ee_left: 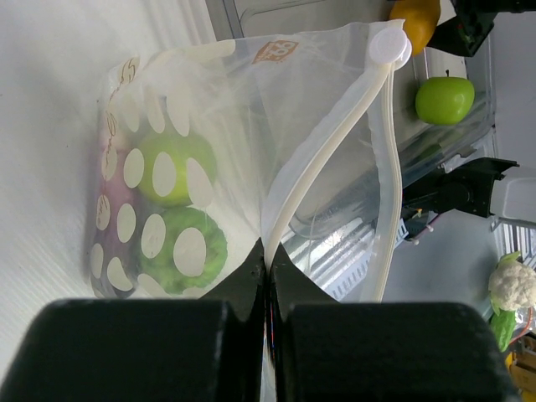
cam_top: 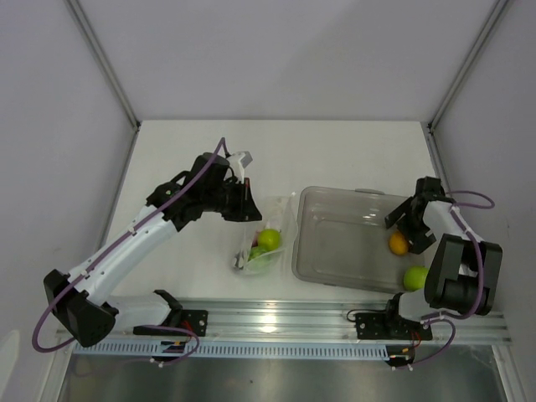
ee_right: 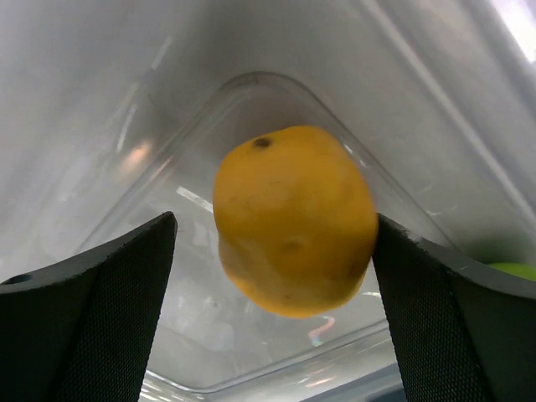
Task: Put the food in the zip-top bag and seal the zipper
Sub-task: Pick up the fake fruit from the bin, then place the fake fruit in the zipper food storage bag.
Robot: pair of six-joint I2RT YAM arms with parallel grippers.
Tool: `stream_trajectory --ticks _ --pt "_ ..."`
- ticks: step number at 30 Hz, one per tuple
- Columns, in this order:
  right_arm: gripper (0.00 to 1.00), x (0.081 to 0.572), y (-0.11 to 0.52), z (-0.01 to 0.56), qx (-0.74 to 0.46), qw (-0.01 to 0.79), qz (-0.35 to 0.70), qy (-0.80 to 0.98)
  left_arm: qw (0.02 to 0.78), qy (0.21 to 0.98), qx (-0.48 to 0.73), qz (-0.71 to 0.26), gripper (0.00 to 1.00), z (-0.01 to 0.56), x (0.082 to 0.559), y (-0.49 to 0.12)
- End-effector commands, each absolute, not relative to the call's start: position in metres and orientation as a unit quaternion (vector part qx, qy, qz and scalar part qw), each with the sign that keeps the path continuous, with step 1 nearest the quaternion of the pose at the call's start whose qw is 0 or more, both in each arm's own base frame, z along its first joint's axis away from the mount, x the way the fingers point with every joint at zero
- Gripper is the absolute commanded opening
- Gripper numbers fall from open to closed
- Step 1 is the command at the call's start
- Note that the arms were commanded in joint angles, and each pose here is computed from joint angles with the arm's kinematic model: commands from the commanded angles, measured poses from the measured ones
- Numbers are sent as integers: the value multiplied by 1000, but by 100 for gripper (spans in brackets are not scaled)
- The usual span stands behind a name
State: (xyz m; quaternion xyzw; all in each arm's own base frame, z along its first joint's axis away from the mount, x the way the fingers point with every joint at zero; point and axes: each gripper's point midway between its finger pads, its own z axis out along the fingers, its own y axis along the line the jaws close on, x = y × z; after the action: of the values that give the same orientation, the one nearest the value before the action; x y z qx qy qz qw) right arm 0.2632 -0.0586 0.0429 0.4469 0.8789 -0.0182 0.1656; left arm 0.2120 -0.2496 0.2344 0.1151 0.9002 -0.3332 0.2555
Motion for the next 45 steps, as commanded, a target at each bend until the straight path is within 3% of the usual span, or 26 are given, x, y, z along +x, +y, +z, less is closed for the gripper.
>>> stream_trajectory --ticks 1,4,8,13,14,16,17,20,28,34,45 --pt "98 264 -54 31 452 162 -32 877 278 884 116 -358 1 258 214 -256" --pt "94 263 -50 25 449 161 -33 878 279 884 118 -357 1 259 214 -256" --pt "75 266 -47 26 438 164 -28 883 279 884 119 -355 1 257 213 -254" --pt "66 274 -42 46 408 196 -29 892 278 884 119 -356 1 252 211 -254" --pt "54 276 -41 51 403 202 -26 892 279 883 119 -357 1 253 212 -254" --pt "41 280 -34 63 392 216 -9 894 276 884 118 -358 1 251 212 -255" --pt "29 283 -28 70 380 221 -2 898 278 883 120 -359 1 253 212 -255" --pt "17 289 -5 91 351 239 27 905 279 882 120 -362 1 253 212 -256" --pt "21 295 115 203 228 324 210 894 280 883 119 -357 1 249 213 -255" --pt "22 282 202 277 137 357 264 885 278 884 115 -358 1 243 211 -254" --pt "27 250 317 300 28 348 293 890 281 887 109 -351 1 242 213 -252"
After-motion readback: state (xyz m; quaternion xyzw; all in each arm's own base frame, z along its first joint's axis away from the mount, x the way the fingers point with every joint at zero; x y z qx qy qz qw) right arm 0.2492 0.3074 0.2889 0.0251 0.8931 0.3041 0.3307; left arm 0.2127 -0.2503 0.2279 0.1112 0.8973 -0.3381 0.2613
